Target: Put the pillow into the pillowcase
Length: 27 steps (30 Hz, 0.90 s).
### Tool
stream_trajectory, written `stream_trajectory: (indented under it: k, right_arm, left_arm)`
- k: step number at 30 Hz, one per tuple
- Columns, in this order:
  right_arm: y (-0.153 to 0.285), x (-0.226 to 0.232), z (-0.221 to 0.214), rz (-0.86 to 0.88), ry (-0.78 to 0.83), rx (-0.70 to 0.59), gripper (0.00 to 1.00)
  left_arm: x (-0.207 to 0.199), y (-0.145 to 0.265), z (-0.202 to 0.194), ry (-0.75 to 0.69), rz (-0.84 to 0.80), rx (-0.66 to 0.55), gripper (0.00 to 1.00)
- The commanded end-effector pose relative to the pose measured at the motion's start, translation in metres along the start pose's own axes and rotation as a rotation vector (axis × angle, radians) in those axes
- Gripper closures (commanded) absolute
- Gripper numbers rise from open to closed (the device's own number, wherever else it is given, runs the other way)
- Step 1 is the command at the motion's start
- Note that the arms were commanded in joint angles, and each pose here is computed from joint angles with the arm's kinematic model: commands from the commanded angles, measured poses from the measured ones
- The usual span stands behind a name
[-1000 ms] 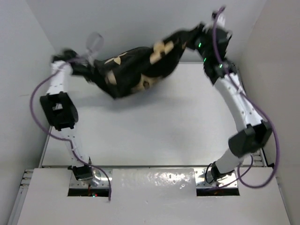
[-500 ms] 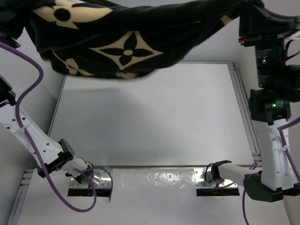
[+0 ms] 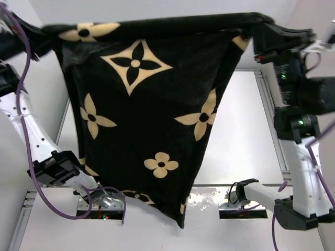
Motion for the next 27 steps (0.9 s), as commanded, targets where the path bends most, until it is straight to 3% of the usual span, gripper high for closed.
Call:
stream_trajectory:
  k: [1, 3, 6, 7, 8, 10, 17, 19, 22, 23, 27]
  right_arm:
    - [-0.007, -0.011, -0.013, -0.01, -0.088, -0.06, 1.0]
    - [-0.011, -0.007, -0.047, 0.016, -0.158, 0.007, 1.0]
    - [-0.015, 0.001, -0.072, 0.034, -0.169, 0.057, 1.0]
    - [-0.016, 0.003, -0.079, 0.037, -0.167, 0.069, 1.0]
    - [-0.019, 0.011, -0.089, 0.055, -0.167, 0.089, 1.0]
    - [-0.022, 0.021, -0.097, 0.071, -0.161, 0.098, 1.0]
    - [-0.025, 0.056, -0.105, 0.134, -0.145, 0.117, 1.0]
    - [-0.026, 0.064, -0.105, 0.156, -0.134, 0.123, 1.0]
    - [-0.03, 0.069, -0.1, 0.147, -0.123, 0.102, 1.0]
    - [-0.031, 0.07, -0.098, 0.147, -0.118, 0.096, 1.0]
    - [-0.038, 0.074, -0.087, 0.129, -0.104, 0.068, 1.0]
  left_arm:
    - [-0.003, -0.004, -0.058, 0.083, -0.024, 0.022, 1.0]
    - [-0.014, -0.006, -0.108, 0.156, -0.03, 0.038, 1.0]
    - [-0.011, -0.009, -0.138, 0.081, 0.062, 0.093, 1.0]
    - [-0.024, -0.008, -0.163, 0.196, 0.1, 0.204, 1.0]
    - [-0.016, -0.021, -0.167, -0.119, 0.143, 0.376, 1.0]
    - [-0.038, -0.034, -0.203, -0.126, 0.099, 0.545, 1.0]
    - [-0.054, -0.043, -0.235, -0.141, 0.079, 0.615, 0.84]
    - [-0.049, -0.044, -0.237, -0.171, 0.085, 0.616, 0.77]
    - [-0.04, -0.046, -0.226, -0.256, 0.107, 0.617, 0.47]
    - [-0.034, -0.046, -0.22, -0.295, 0.129, 0.616, 0.33]
    - [-0.01, -0.038, -0.183, -0.451, 0.239, 0.573, 0.22]
Point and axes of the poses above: each gripper's point midway between its finger pads, its own y axis back along the fingers, its own x axis along the line the jaws close on, z = x × y, the point moved 8 cm from there along y, back along the fingers, and after that the axes turned 14 degrees about -y, right-handed, at the moved point
